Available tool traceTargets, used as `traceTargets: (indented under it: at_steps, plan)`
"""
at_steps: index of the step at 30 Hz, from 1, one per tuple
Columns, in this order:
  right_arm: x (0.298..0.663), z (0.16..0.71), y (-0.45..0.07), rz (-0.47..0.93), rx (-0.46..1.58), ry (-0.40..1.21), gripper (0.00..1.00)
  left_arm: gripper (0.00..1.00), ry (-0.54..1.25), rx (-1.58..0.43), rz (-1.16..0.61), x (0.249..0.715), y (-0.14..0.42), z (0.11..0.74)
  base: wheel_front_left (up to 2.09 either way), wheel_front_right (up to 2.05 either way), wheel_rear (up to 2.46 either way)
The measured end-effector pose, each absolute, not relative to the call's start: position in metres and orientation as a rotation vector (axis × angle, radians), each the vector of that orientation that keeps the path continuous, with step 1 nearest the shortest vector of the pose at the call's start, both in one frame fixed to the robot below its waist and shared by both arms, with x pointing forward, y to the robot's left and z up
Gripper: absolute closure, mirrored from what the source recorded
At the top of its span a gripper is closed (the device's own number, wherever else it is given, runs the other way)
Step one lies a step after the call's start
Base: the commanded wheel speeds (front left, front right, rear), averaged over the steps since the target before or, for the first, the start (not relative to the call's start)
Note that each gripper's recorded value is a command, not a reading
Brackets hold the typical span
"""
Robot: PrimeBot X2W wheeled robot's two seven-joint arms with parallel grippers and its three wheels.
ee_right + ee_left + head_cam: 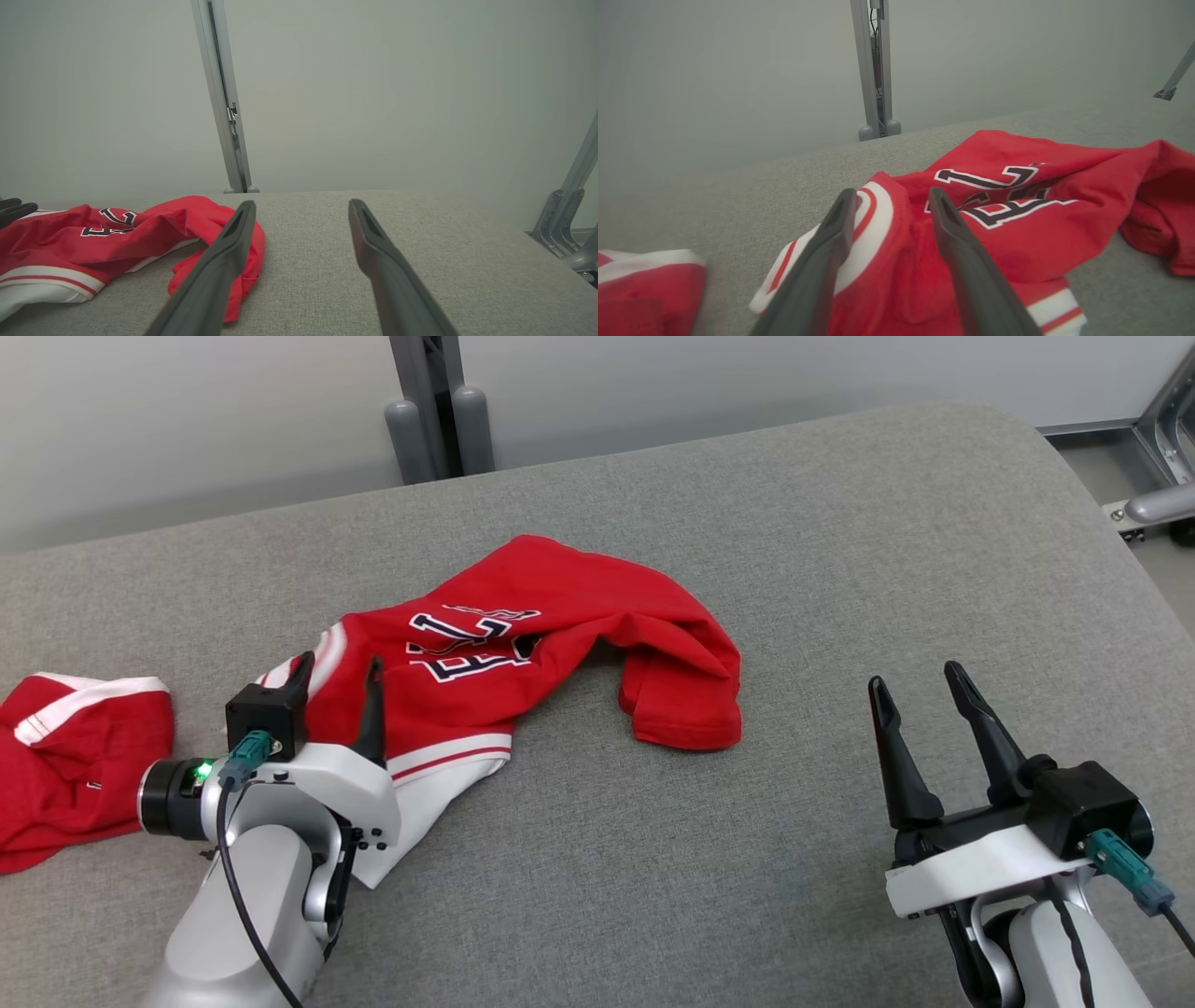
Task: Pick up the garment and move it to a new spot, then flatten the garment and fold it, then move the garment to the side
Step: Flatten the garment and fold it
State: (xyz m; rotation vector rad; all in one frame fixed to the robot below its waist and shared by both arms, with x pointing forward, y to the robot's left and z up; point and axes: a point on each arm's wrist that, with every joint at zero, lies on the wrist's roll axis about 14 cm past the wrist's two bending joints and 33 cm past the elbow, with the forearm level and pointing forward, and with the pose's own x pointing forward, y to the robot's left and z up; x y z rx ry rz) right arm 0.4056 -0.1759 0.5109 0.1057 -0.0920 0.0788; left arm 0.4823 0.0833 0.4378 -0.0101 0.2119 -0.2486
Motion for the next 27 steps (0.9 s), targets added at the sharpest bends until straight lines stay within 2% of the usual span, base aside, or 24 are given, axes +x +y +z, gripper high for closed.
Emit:
traceTargets:
  at_steps: [7,14,21,27]
  plan:
    - [0.406,0.509,-0.18,0.067,0.106,-0.089,0.0,0.0,0.161,-0.051,-0.243,0.488,0.076,0.449,0.0,0.0,0.0]
    - [0.41,0.517,-0.174,0.085,0.098,-0.11,0.0,0.0,-0.015,-0.13,-0.241,0.488,0.076,0.507,0.0,0.0,0.0]
    - [0.409,0.523,-0.159,0.127,0.087,-0.126,0.0,0.0,-0.104,-0.185,-0.196,0.456,0.095,0.531,0.0,0.0,0.0]
    - [0.406,0.531,-0.145,0.167,0.082,-0.143,0.0,0.0,-0.057,-0.2,-0.122,0.414,0.118,0.51,0.0,0.0,0.0]
